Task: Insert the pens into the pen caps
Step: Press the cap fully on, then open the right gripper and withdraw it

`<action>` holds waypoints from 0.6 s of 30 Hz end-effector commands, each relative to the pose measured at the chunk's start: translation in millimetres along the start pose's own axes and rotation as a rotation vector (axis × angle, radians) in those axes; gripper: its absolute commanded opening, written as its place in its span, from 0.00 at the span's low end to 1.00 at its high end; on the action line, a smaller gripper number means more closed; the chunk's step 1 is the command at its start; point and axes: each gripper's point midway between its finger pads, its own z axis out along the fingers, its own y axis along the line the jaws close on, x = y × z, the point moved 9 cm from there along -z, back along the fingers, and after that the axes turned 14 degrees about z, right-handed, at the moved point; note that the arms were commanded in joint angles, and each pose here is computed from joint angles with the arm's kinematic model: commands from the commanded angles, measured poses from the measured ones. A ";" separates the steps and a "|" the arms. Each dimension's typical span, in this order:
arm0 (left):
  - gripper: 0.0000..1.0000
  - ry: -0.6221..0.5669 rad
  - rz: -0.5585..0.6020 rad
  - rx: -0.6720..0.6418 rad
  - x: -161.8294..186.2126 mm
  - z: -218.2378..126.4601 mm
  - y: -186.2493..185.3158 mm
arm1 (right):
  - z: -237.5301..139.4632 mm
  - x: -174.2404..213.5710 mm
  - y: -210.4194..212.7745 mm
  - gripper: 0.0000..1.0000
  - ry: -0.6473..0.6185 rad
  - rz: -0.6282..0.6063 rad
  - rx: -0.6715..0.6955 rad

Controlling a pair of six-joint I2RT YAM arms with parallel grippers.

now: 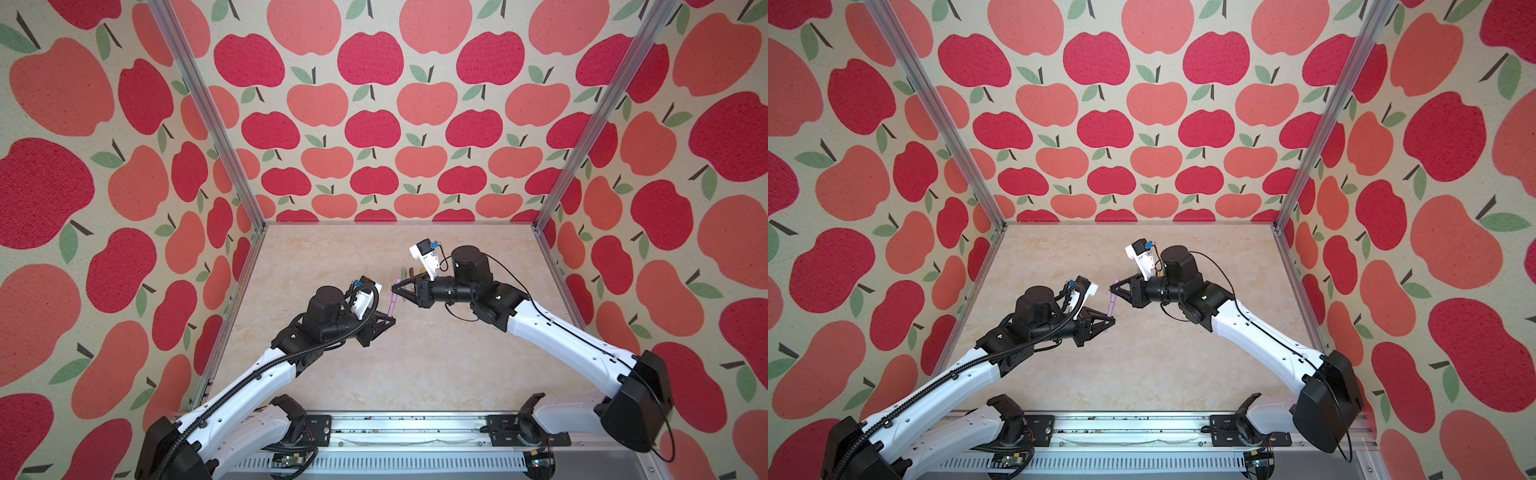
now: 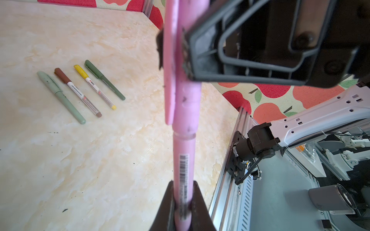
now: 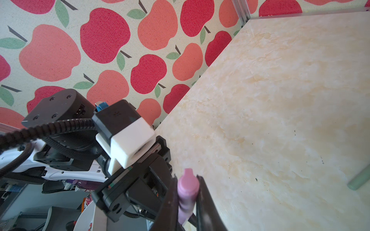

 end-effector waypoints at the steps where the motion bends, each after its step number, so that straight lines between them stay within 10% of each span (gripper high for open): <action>1: 0.00 -0.162 0.126 -0.047 -35.2 -11.4 -5.1 | 5.9 5.8 -5.5 0.10 0.048 0.024 -0.001; 18: 0.00 -0.369 0.316 -0.103 -104.0 -18.5 -2.7 | 22.1 32.9 -29.9 0.08 0.142 0.125 0.009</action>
